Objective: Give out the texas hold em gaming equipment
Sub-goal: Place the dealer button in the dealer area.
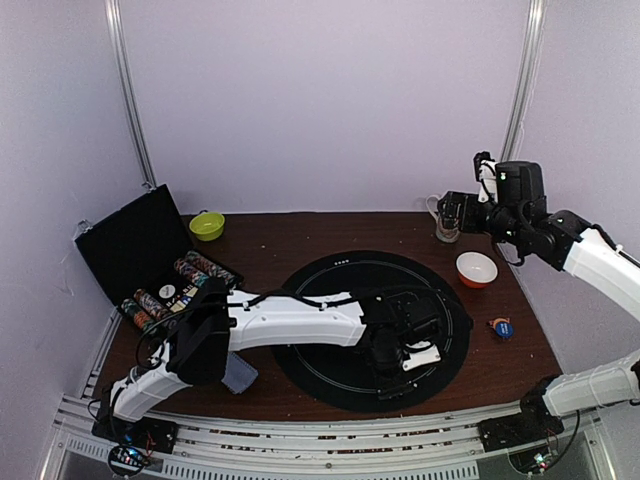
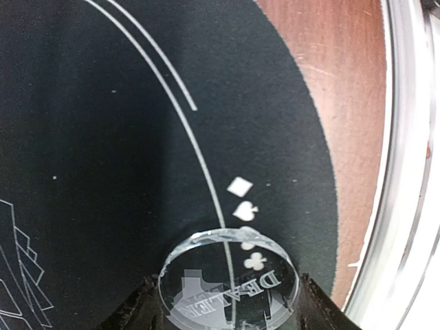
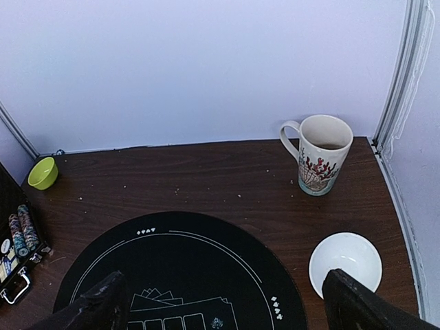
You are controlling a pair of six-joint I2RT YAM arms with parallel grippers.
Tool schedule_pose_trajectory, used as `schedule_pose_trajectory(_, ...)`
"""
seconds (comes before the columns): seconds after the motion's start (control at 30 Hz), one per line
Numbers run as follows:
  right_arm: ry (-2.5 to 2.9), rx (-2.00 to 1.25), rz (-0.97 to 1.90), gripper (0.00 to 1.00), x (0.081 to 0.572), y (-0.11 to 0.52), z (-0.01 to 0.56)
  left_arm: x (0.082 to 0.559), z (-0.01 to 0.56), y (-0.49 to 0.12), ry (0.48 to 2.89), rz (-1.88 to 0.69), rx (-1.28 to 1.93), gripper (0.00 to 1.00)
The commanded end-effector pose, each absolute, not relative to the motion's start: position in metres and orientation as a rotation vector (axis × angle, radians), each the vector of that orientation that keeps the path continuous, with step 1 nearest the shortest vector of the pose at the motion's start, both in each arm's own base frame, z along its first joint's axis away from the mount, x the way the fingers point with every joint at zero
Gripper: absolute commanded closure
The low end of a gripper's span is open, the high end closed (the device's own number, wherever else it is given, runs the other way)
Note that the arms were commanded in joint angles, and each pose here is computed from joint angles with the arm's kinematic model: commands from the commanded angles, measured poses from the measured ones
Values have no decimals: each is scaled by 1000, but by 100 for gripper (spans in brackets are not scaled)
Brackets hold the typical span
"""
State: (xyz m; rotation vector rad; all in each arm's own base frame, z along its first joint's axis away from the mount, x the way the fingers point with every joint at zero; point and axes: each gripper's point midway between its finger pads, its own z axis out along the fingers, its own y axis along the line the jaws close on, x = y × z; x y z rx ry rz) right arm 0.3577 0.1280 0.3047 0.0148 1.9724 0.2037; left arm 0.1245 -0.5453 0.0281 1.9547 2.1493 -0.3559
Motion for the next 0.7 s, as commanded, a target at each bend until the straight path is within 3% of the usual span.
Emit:
schedule_pose_trajectory(0.0,1993,36,153,0,356,118,304,139,39,-550,2108,-312,1917,33)
schedule_pose_trajectory(0.17,2048,97,46,0,353,97,295,152,75,-561,2027,-321,1833,14)
schedule_pose_trajectory(0.43,2151,368,-25,0,344,36,258,155,157,-570,1866,-510,1722,8)
schedule_pose_trajectory(0.67,2297,619,-173,0,319,-13,198,210,186,-496,2010,-533,1419,6)
